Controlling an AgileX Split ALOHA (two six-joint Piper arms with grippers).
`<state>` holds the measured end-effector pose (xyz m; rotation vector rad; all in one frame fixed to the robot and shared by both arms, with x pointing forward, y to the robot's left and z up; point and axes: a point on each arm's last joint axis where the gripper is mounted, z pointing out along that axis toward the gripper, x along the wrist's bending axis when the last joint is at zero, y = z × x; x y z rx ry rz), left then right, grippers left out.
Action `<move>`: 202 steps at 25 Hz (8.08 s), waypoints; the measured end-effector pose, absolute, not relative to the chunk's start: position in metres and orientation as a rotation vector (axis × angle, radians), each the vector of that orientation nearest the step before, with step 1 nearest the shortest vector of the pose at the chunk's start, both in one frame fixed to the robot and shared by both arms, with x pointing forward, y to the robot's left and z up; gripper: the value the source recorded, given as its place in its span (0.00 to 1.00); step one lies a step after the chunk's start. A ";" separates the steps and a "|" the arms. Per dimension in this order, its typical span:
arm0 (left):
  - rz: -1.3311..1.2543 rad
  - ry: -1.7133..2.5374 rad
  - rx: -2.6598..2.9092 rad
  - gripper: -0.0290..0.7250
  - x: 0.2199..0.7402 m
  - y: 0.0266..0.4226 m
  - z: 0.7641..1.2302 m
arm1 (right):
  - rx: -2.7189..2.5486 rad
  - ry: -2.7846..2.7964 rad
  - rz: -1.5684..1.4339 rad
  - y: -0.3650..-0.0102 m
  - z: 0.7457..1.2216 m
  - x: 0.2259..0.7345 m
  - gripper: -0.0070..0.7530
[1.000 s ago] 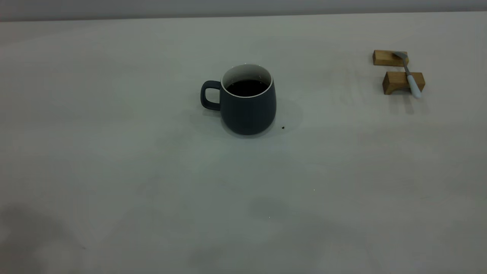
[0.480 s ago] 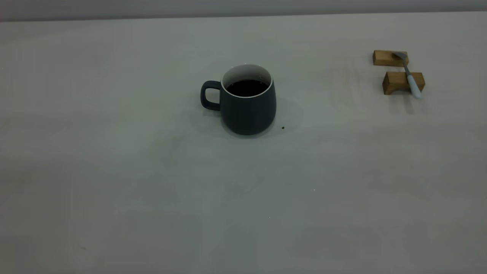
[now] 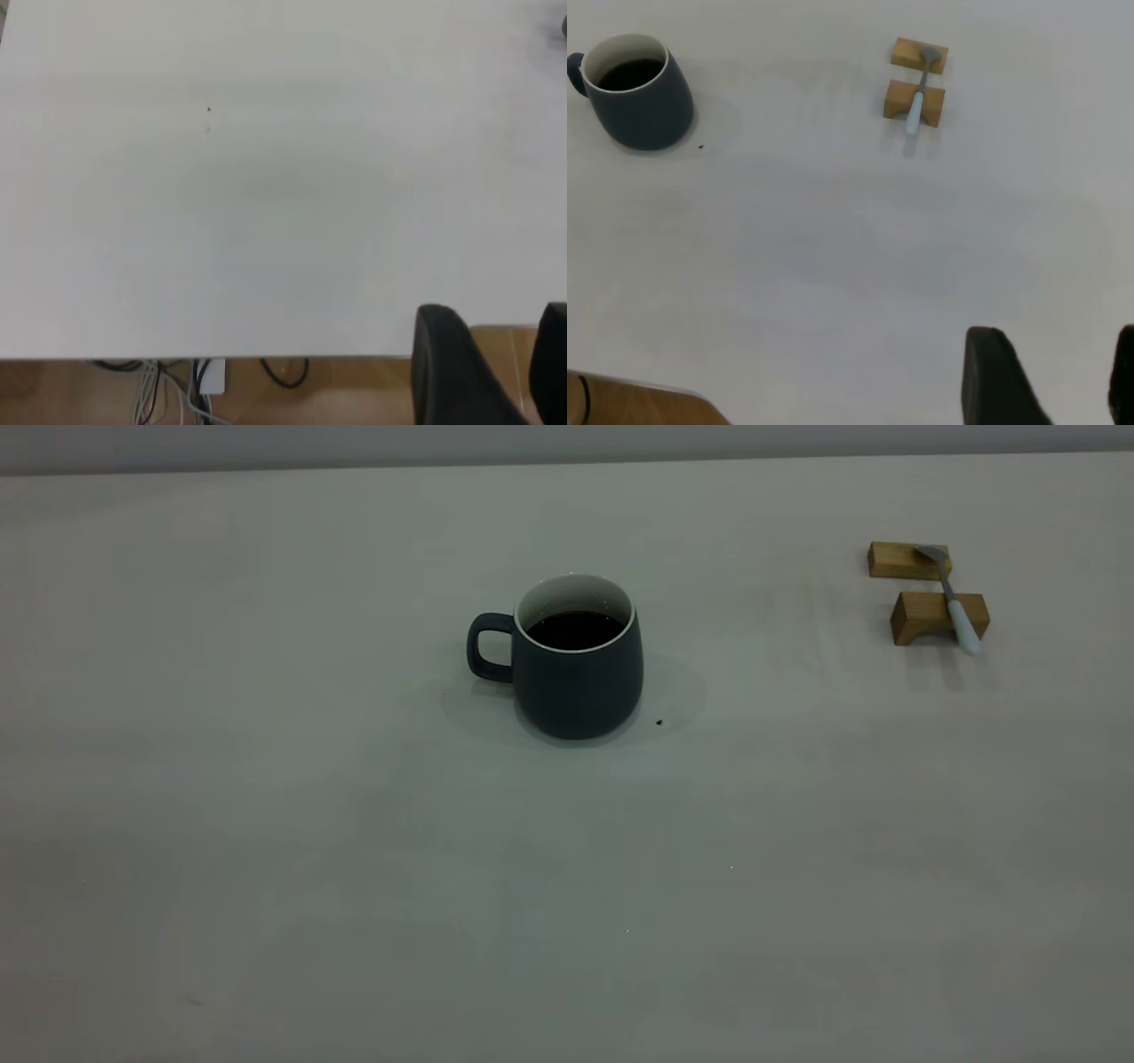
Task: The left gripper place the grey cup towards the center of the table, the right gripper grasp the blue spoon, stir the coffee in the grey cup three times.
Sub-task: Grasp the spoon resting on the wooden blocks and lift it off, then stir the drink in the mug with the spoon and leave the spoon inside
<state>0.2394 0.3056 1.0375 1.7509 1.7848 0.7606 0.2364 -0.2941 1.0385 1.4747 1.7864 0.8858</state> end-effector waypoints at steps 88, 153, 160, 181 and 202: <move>0.835 1.713 1.675 0.43 0.222 0.306 1.033 | 1.910 2.354 0.253 -0.255 0.873 0.592 0.83; 0.835 1.713 1.675 0.43 0.222 0.306 1.033 | 2.194 2.203 0.384 -0.263 0.893 0.658 0.19; 0.835 1.713 1.675 0.43 0.222 0.306 1.033 | 2.616 2.148 0.840 -0.227 0.963 0.639 0.19; 0.835 1.713 1.675 0.43 0.222 0.306 1.033 | 3.937 1.002 0.821 -0.102 0.995 0.616 0.19; 0.835 1.712 1.675 0.43 0.222 0.306 1.033 | 4.265 0.004 0.383 -0.079 0.878 0.645 0.19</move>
